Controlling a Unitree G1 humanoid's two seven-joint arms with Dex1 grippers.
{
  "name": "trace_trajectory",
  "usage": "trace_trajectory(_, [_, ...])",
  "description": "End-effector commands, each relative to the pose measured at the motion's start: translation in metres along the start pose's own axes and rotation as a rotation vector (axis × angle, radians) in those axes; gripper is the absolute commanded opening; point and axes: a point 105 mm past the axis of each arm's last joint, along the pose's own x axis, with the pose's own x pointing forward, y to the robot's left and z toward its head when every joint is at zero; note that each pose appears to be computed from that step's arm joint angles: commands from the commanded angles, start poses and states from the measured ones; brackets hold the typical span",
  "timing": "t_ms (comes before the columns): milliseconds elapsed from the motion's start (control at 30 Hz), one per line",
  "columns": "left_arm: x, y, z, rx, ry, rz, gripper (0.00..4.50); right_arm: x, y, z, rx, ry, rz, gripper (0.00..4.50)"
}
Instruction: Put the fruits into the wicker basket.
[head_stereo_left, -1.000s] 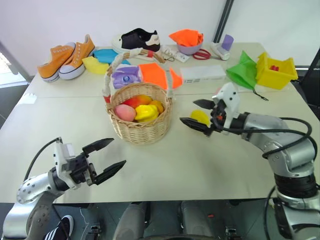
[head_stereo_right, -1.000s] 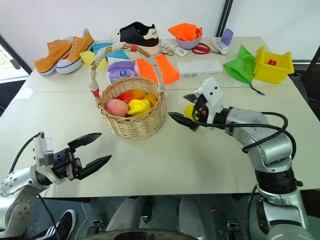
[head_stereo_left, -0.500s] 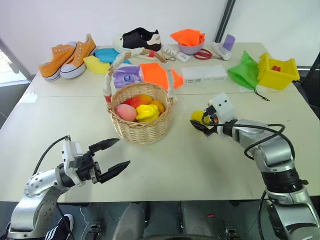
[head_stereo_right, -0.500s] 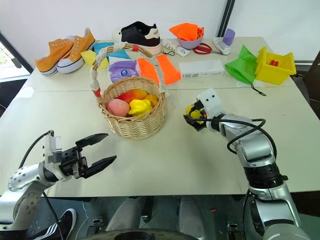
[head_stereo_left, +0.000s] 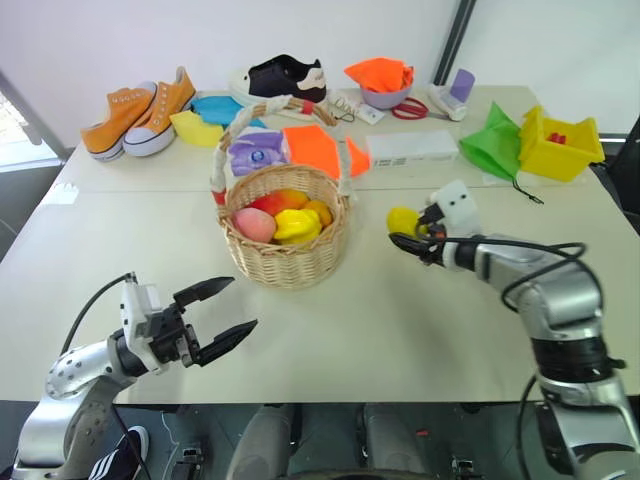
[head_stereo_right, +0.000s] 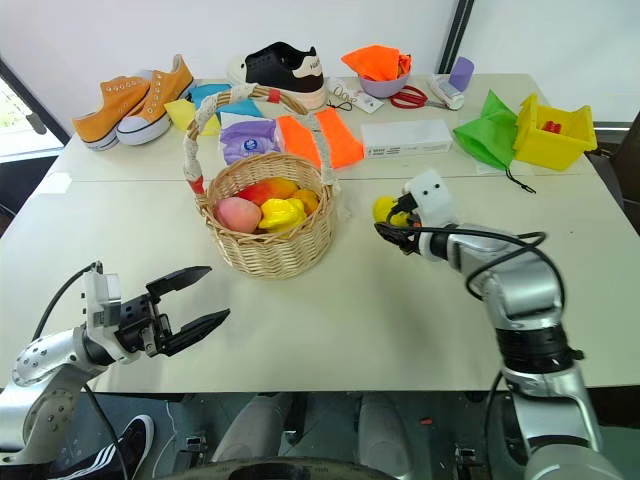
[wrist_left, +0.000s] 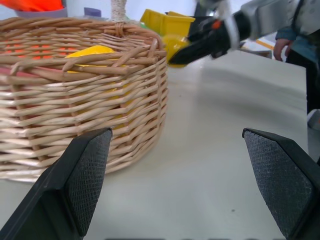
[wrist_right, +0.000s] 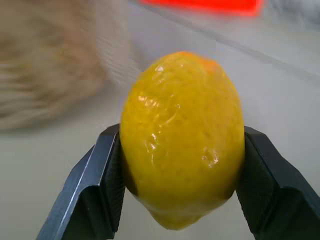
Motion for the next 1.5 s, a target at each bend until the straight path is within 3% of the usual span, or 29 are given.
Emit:
trace_trajectory(33, [-0.003, 0.002, 0.011, 0.046, -0.022, 0.007, 4.50, -0.020, 0.035, 0.043, -0.061, -0.136, 0.201, 2.74])
trace_trajectory(133, [-0.002, 0.006, 0.011, 0.061, -0.026, 0.025, 4.50, -0.009, 0.059, 0.070, -0.074, -0.225, 0.286, 2.74])
trace_trajectory(300, [-0.006, 0.026, 0.023, 0.107, -0.055, 0.111, 4.50, 0.031, 0.108, 0.088, -0.012, -0.327, 0.433, 2.74])
trace_trajectory(600, [-0.003, 0.023, 0.018, 0.092, -0.060, 0.130, 4.50, 0.079, 0.124, 0.107, -0.020, -0.371, 0.397, 2.74])
trace_trajectory(733, [-0.003, 0.020, 0.015, 0.078, -0.062, 0.143, 4.50, 0.088, 0.125, 0.103, -0.019, -0.374, 0.379, 4.28])
trace_trajectory(833, [-0.003, 0.014, 0.013, 0.034, -0.059, 0.115, 4.50, 0.085, 0.111, 0.101, 0.002, -0.381, 0.327, 4.46])
trace_trajectory(967, [-0.004, 0.012, 0.013, -0.006, -0.055, 0.102, 4.50, 0.053, 0.076, 0.097, -0.038, -0.409, 0.255, 4.46])
trace_trajectory(1167, [-0.002, 0.013, 0.016, 0.006, -0.056, 0.099, 4.50, 0.005, 0.059, 0.053, -0.046, -0.246, 0.262, 4.46])
trace_trajectory(1267, [0.002, 0.015, 0.015, -0.004, -0.054, 0.086, 4.50, 0.009, 0.037, 0.040, -0.022, -0.221, 0.125, 4.46])
trace_trajectory(1367, [0.005, 0.018, 0.015, -0.001, -0.054, 0.078, 4.50, 0.027, 0.020, 0.061, 0.047, -0.333, -0.018, 4.46])
trace_trajectory(1500, [0.008, 0.022, 0.019, 0.009, -0.059, 0.076, 4.50, 0.048, 0.036, 0.080, 0.068, -0.413, -0.017, 4.46])
